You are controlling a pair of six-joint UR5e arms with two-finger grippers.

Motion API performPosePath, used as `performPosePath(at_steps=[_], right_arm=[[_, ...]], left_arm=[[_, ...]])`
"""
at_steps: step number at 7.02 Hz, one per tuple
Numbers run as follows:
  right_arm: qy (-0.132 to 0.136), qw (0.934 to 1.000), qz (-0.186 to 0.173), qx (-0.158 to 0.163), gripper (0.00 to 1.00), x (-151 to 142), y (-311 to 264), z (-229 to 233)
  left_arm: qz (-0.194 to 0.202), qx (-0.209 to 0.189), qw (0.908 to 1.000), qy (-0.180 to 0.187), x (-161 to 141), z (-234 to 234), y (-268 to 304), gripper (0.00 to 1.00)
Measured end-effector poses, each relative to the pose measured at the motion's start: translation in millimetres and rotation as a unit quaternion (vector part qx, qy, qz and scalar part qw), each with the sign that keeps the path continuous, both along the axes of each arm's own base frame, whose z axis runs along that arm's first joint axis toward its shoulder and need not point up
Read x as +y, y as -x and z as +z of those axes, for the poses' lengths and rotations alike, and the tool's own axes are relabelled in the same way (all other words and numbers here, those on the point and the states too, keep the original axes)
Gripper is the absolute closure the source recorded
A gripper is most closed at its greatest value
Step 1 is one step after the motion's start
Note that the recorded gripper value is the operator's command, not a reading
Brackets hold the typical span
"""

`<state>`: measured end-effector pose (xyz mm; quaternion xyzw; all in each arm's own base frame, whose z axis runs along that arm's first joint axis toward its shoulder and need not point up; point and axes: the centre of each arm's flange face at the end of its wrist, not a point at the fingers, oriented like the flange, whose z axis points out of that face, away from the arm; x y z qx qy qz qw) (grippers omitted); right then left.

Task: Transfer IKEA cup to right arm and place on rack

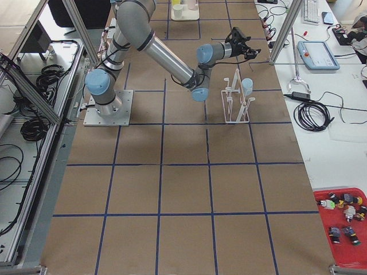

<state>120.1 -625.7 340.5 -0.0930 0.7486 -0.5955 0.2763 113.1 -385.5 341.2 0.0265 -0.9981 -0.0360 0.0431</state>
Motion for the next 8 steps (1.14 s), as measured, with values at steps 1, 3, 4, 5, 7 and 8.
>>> performPosePath(at_steps=[1,3,4,5,7,8], right_arm=[[-0.042,0.9969,0.006,-0.066,0.00,4.3,-18.6,0.6],[-0.108,0.9813,0.007,-0.159,0.00,12.6,-51.5,-0.4],[-0.132,0.9725,-0.007,-0.192,0.00,15.1,-63.4,-1.8],[-0.160,0.9594,-0.023,-0.231,0.00,18.6,-76.6,-4.2],[-0.237,0.9113,-0.047,-0.333,0.00,33.3,-101.8,-12.7],[-0.270,0.8859,-0.056,-0.373,0.00,39.5,-105.9,-16.2]], left_arm=[[0.000,-0.002,1.0000,0.004,0.0,-9.6,-6.0,0.01],[0.001,-0.007,0.9999,0.014,-2.1,-36.8,-8.8,0.01],[0.002,-0.005,0.9999,0.013,-6.6,-51.2,-10.2,0.01],[0.001,-0.004,0.9999,0.013,-11.6,-63.1,-9.8,0.01],[-0.007,-0.009,0.9997,0.020,-22.2,-84.4,1.2,0.01],[-0.011,-0.012,0.9996,0.024,-25.7,-95.0,5.4,0.01]])
